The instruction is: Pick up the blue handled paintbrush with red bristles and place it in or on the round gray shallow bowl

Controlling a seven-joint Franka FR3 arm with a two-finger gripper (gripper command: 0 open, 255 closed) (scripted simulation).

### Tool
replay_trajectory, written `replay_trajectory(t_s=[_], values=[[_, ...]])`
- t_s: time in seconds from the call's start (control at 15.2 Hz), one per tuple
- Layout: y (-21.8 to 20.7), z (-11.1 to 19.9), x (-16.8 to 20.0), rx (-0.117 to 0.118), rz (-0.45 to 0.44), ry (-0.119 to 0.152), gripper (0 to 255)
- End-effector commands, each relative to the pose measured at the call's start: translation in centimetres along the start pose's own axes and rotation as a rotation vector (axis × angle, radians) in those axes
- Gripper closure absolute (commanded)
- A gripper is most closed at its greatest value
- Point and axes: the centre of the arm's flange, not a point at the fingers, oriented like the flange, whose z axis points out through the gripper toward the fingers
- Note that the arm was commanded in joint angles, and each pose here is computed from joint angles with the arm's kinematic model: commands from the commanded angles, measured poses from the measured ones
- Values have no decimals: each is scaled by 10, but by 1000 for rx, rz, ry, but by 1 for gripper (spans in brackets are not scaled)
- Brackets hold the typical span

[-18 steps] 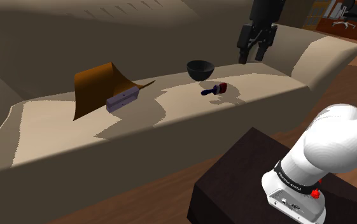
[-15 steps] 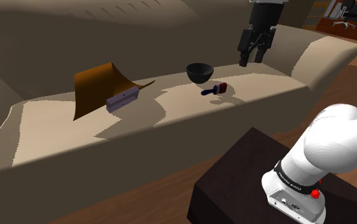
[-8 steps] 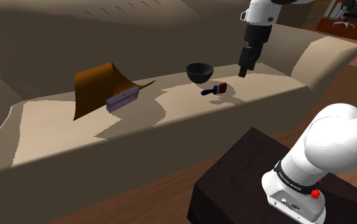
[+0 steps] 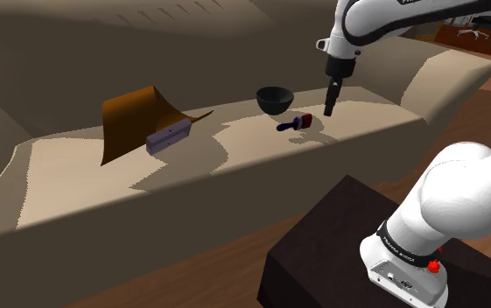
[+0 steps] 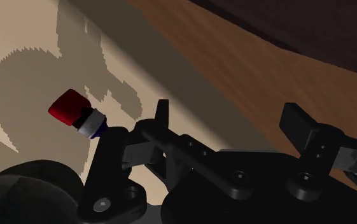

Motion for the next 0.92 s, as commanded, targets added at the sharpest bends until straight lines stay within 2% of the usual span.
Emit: replay_trajectory(t_s=[0.0, 0.86], values=[[16, 19, 8, -19, -71, 3, 0], [114, 116, 87, -129, -494, 16, 0]])
